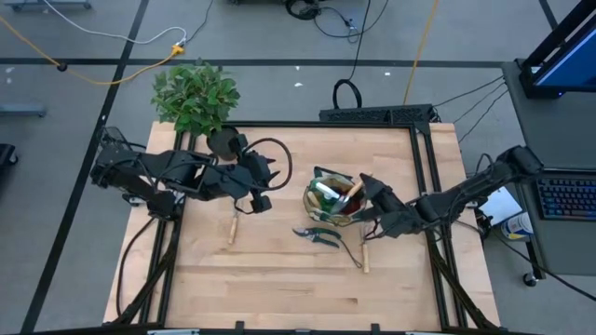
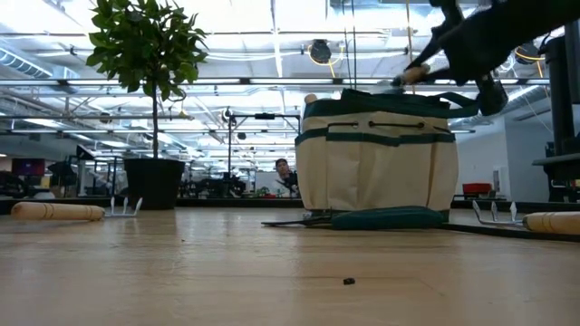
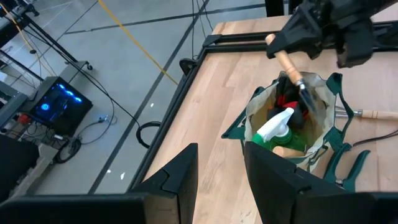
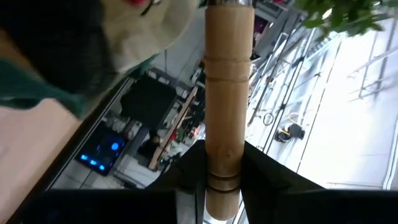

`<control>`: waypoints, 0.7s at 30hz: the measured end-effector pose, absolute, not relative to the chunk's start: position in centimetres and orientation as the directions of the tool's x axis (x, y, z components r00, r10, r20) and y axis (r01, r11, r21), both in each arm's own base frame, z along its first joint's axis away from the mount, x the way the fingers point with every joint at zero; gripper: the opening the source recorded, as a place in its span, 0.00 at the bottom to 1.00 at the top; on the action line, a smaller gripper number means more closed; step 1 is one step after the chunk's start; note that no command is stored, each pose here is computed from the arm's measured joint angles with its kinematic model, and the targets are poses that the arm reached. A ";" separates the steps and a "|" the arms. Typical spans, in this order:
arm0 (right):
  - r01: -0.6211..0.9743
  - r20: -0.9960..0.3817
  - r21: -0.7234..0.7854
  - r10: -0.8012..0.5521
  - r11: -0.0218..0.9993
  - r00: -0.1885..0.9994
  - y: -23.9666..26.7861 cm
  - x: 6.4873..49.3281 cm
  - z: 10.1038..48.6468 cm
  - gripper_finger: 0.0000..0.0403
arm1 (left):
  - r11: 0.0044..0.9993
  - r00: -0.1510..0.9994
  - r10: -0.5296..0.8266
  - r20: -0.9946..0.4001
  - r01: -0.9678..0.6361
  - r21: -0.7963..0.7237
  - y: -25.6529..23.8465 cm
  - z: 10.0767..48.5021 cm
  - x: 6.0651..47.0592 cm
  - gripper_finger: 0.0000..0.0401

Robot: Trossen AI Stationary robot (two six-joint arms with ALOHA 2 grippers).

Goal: Pick & Place Garden tools in Gardening bag
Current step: Put the trowel into the gardening bag

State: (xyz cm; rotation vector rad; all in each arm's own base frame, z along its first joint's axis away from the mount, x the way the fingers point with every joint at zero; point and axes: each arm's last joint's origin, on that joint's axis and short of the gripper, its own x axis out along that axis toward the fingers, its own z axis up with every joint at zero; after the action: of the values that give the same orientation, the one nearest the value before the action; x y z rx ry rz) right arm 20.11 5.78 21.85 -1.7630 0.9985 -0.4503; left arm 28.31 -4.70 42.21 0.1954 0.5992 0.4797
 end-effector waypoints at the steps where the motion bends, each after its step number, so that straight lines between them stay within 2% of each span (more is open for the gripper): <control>1: -0.423 -0.149 -0.895 -0.802 -0.139 0.578 5.6 20.1 21.6 0.16 | 0.873 0.721 0.487 -0.494 -0.375 0.312 -4.7 42.2 28.3 0.34; 6: -0.437 -0.163 -0.890 -0.809 -0.127 0.565 4.9 20.1 21.2 0.16 | 0.872 0.721 0.487 -0.494 -0.370 0.320 -4.7 42.2 28.3 0.34; 15: -0.361 -0.207 -0.928 -0.682 -0.090 0.702 5.4 20.9 21.7 0.19 | 0.869 0.719 0.492 -0.492 -0.372 0.326 -4.7 42.2 28.3 0.34; 21: -0.364 -0.188 -0.925 -0.704 -0.107 0.685 5.4 20.9 21.9 0.18 | 0.869 0.719 0.492 -0.492 -0.372 0.326 -4.7 42.2 28.3 0.34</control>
State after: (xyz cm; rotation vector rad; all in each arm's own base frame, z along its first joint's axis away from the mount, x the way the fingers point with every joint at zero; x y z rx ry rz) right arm 20.92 5.36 21.86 -1.7173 0.8647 -0.3583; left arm 28.34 -4.69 42.19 0.2105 0.6020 0.4811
